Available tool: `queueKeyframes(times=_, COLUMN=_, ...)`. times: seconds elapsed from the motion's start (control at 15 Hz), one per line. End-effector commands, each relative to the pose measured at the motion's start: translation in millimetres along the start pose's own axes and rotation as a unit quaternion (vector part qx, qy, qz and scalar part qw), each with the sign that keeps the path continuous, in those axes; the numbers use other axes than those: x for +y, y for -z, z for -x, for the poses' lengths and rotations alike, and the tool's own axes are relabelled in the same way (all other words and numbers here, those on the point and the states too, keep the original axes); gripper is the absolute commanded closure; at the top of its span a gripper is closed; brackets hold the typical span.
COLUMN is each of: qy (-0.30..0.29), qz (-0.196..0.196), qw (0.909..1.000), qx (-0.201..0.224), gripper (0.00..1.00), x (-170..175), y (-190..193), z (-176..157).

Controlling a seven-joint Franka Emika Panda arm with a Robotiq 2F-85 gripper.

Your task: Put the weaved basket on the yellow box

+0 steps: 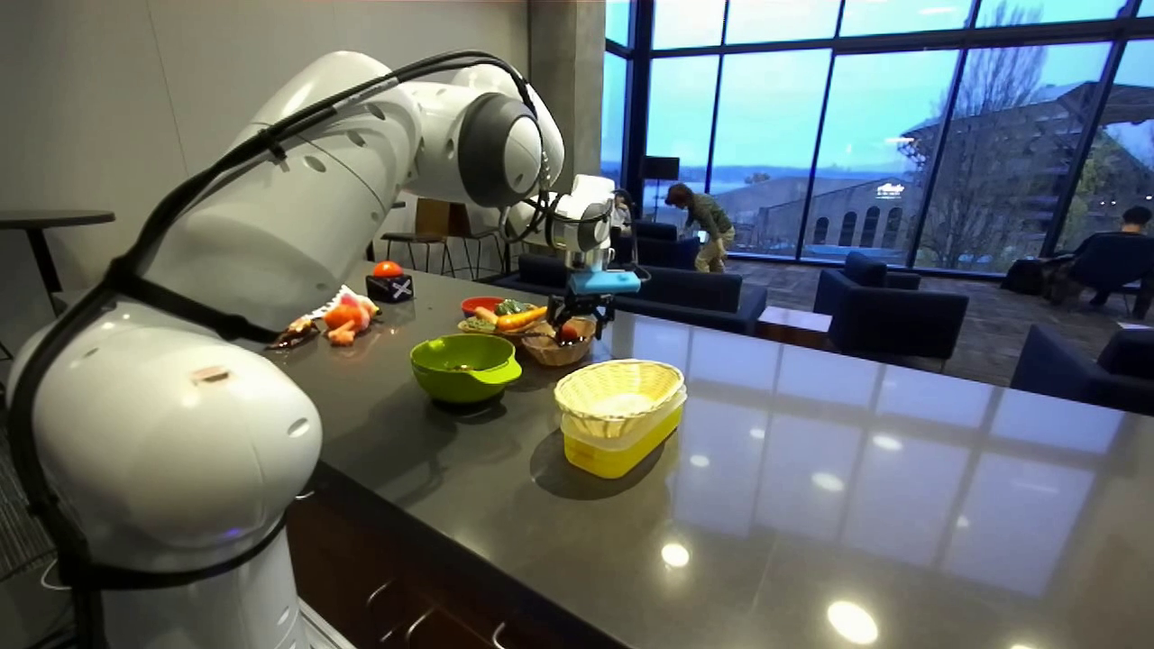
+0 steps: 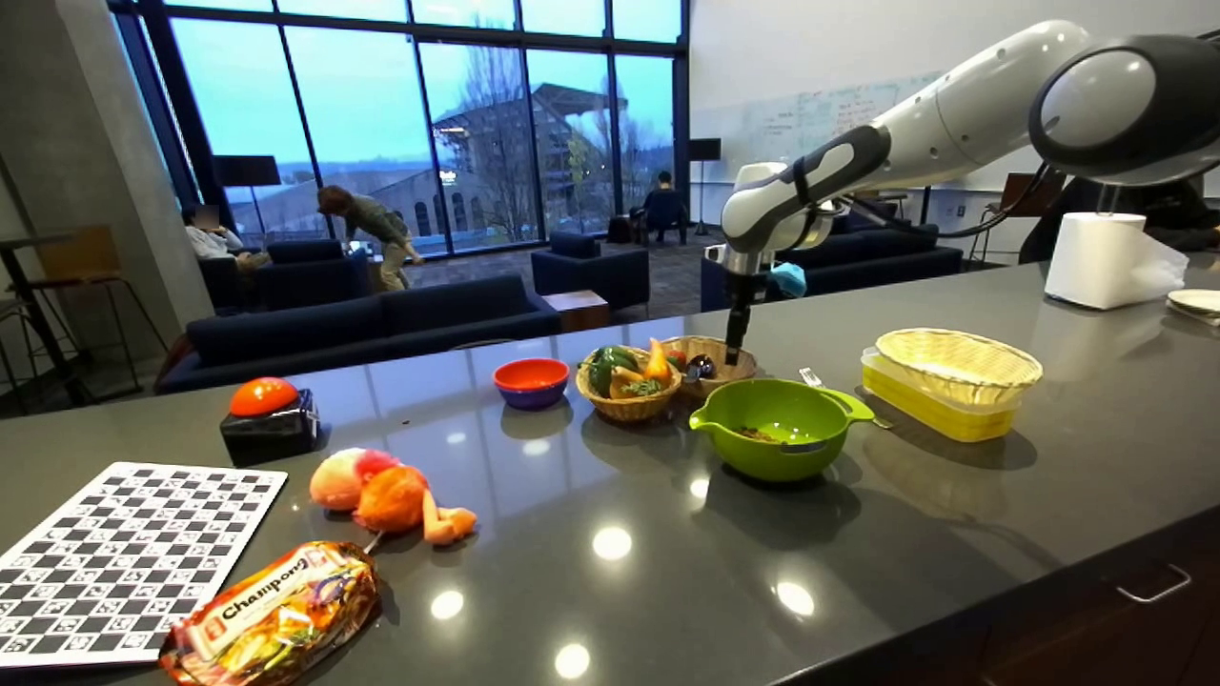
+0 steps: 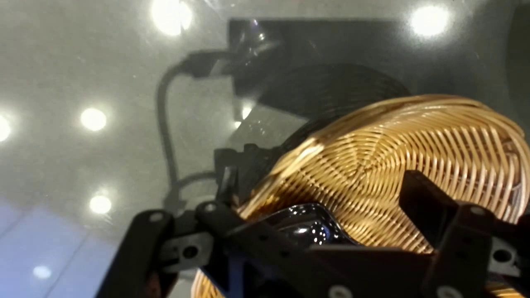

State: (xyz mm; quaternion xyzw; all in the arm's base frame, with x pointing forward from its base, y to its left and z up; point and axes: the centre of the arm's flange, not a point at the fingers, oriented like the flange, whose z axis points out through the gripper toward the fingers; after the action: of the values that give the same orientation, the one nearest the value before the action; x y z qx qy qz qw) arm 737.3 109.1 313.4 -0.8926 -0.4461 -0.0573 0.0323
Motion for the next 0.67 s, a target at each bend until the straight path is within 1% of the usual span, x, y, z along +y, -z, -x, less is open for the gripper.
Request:
queueKeyframes(times=0.0, qy=0.015, qz=-0.004, qw=0.9997, qx=0.021, gripper=0.0, x=3.9, y=-2.0, z=4.8)
queueKeyframes(times=0.2, qy=0.002, qz=-0.006, qw=0.9996, qx=0.027, gripper=0.0, x=12.9, y=-10.6, z=6.9)
queueKeyframes(times=0.6, qy=-0.011, qz=-0.012, qw=0.9996, qx=0.024, gripper=0.0, x=23.4, y=-31.1, z=14.8)
